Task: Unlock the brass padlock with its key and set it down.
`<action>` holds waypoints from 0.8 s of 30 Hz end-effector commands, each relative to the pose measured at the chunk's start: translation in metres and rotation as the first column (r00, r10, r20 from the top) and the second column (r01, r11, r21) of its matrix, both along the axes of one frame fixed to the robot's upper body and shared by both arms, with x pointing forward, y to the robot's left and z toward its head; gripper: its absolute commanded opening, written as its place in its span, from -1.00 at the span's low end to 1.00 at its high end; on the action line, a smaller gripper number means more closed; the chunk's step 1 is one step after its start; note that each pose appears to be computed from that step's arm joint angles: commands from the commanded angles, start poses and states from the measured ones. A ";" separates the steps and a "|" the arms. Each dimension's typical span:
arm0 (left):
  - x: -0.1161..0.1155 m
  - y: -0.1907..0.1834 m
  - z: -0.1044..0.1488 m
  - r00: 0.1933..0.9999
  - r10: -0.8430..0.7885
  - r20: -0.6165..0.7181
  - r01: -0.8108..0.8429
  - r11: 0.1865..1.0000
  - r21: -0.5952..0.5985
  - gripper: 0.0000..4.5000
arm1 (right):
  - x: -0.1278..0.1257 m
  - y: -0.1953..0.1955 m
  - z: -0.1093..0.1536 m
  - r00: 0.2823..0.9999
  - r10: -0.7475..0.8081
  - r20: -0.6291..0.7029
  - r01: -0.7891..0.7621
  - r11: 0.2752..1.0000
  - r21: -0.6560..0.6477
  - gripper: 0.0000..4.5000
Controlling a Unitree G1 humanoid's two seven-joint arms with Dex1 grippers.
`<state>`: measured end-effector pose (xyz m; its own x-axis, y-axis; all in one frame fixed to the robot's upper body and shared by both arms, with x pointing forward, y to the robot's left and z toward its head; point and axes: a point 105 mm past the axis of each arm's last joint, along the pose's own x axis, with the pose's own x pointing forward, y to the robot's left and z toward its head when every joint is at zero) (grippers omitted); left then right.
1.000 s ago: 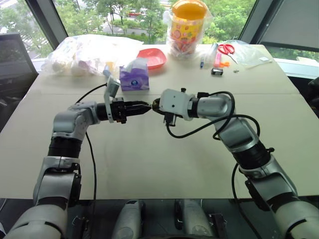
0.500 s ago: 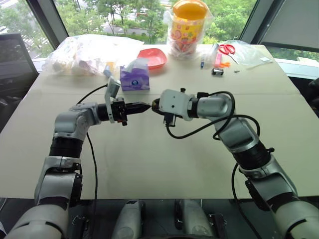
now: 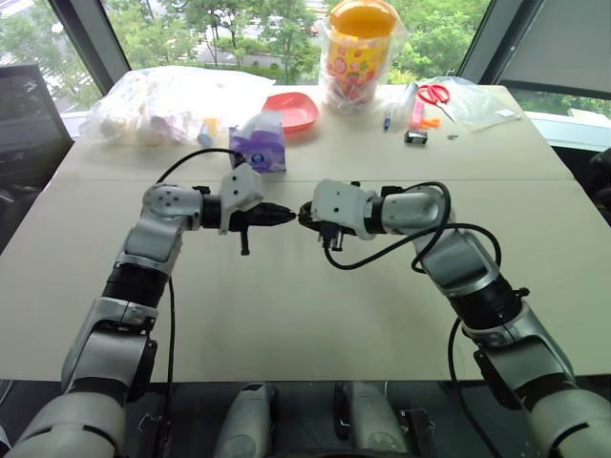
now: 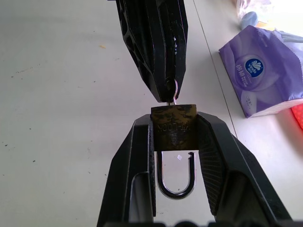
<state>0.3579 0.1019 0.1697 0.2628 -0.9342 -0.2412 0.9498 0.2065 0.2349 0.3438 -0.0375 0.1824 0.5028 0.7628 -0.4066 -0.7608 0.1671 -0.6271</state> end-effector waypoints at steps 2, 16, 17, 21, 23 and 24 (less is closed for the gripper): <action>-0.009 0.008 0.019 0.958 -0.054 -0.281 -0.003 0.980 -0.199 -0.69 | -0.006 0.009 0.024 0.993 0.037 0.109 -0.041 0.999 0.029 -0.70; -0.009 -0.002 0.023 0.921 -0.054 -0.385 -0.075 0.947 -0.313 0.08 | -0.002 0.011 0.031 0.987 0.033 0.159 -0.039 0.999 0.034 -0.70; -0.008 -0.003 0.020 0.921 -0.051 -0.386 -0.077 0.948 -0.310 0.08 | -0.003 0.012 0.032 0.986 0.036 0.163 -0.042 0.999 0.035 -0.70; -0.001 -0.007 0.014 0.920 -0.025 -0.391 -0.111 0.940 -0.323 0.08 | -0.005 0.015 0.033 0.984 0.045 0.173 -0.051 0.998 0.031 -0.70; 0.002 -0.009 0.012 0.918 -0.019 -0.397 -0.121 0.938 -0.326 0.08 | -0.007 0.015 0.033 0.983 0.049 0.174 -0.055 0.998 0.030 -0.70; 0.002 -0.010 0.011 0.918 -0.020 -0.395 -0.119 0.938 -0.324 0.08 | -0.007 0.016 0.033 0.983 0.049 0.175 -0.056 0.998 0.031 -0.70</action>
<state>0.3580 0.0931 0.1750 0.2588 -0.9658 -0.0130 0.9292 0.2527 -0.2696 0.3443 -0.0297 0.1936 0.5302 0.7702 -0.3546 -0.6989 0.1602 -0.6970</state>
